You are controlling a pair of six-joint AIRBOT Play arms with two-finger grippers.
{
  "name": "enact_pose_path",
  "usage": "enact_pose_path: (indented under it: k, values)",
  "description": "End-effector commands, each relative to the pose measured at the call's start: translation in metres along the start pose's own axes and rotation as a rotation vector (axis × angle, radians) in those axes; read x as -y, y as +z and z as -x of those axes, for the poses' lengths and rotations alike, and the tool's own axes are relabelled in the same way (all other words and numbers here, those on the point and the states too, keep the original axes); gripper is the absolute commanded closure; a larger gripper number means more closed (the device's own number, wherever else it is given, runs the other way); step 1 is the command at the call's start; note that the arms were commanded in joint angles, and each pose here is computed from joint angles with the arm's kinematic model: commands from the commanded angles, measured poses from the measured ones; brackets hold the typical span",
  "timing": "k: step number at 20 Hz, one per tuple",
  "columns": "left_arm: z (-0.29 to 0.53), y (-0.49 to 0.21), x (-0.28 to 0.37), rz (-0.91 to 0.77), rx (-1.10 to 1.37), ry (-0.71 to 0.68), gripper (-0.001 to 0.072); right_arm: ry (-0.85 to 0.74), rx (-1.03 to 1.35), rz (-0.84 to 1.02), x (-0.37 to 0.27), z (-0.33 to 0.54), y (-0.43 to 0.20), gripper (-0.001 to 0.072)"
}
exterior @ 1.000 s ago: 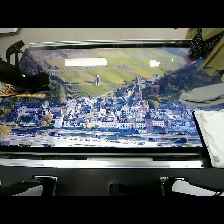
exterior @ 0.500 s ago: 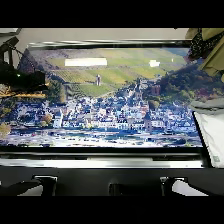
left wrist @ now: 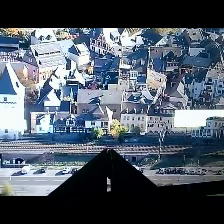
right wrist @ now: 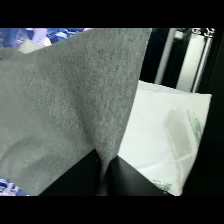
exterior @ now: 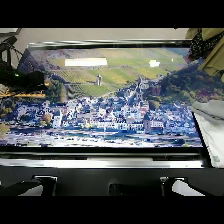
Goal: Fold the clothes and pants, and hang the long-sleeved shirts on hangers.
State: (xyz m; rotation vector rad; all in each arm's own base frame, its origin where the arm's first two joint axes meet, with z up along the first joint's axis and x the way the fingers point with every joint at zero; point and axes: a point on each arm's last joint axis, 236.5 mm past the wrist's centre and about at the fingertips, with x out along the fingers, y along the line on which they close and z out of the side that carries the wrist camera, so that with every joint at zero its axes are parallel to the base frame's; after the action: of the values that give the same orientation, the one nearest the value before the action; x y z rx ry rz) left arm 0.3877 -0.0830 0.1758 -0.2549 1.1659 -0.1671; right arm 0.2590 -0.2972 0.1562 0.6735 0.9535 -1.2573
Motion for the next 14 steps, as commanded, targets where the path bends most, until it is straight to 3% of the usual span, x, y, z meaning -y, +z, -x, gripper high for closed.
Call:
enact_pose_path:
  k: [1,8,14]
  values:
    - [0.0,0.0,0.0,-0.001,0.001,0.0,0.069,-0.17,-0.076,0.071,0.031,-0.034,-0.027,0.0683]
    - [0.0,0.0,0.0,-0.016,0.002,0.0,0.069,-0.401,-0.133,0.181,0.076,-0.071,-0.057,0.068]
    - [0.0,0.001,0.0,-0.016,0.005,-0.001,0.069,-0.45,-0.147,0.245,0.086,-0.08,-0.063,0.0682]
